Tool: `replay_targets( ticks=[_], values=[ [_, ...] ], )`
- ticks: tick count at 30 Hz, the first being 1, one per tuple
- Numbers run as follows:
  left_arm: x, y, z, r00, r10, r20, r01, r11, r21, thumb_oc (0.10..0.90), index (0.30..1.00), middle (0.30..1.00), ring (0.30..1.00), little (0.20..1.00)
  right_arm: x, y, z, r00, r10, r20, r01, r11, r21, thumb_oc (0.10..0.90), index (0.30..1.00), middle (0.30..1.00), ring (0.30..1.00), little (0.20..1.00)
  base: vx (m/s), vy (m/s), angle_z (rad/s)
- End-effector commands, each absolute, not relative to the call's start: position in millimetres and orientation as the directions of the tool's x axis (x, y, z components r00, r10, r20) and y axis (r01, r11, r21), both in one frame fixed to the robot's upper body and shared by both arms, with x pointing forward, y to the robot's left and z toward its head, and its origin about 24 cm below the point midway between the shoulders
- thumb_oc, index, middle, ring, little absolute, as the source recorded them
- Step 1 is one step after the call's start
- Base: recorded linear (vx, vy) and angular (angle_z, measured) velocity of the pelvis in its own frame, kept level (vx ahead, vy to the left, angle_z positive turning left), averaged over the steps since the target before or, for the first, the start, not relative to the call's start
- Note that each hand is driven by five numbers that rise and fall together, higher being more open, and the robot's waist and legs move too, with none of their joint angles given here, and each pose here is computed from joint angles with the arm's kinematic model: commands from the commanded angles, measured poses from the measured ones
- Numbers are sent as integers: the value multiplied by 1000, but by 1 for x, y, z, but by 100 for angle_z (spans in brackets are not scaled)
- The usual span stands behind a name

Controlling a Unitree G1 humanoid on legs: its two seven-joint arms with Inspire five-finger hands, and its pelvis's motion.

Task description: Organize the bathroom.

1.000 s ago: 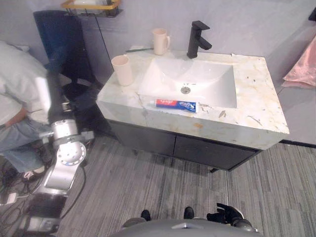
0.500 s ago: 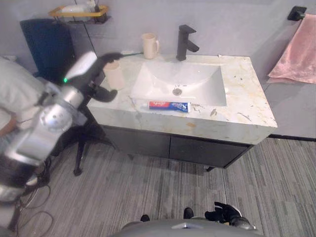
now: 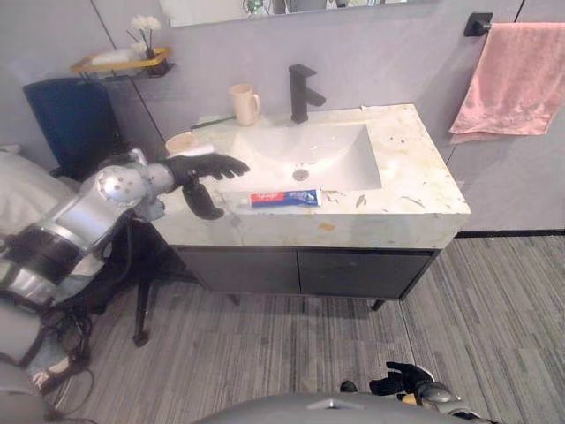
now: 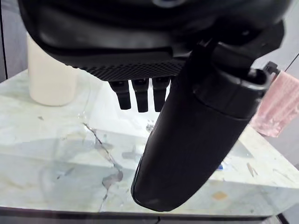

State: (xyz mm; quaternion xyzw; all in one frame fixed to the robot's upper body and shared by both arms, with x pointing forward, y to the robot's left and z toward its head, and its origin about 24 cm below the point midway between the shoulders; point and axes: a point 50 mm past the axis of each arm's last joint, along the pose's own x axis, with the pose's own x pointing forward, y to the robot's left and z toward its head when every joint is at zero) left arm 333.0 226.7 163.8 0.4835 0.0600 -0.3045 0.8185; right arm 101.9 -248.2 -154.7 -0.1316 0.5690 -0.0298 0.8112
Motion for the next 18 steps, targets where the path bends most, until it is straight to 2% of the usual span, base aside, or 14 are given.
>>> replay_targets(
  ticks=[1,7,18],
  values=[
    [347,240,228,901,-403,-160,332,405,852,800,900,900,900,900,115,-251,-151,360,-185,-914,-216,937,-275,800,900,900,900,900,12,-15,-4],
    [347,241,200,911,-381,-158,333,454,827,800,900,900,900,900,103,-254,-154,325,-195,-926,-207,940,-271,800,900,900,900,900,10,-10,-3],
    [340,248,163,933,-319,-165,307,469,828,800,900,900,900,900,92,-250,-158,320,-191,-928,-152,957,-249,800,900,900,900,900,28,-19,-4]
  ],
)
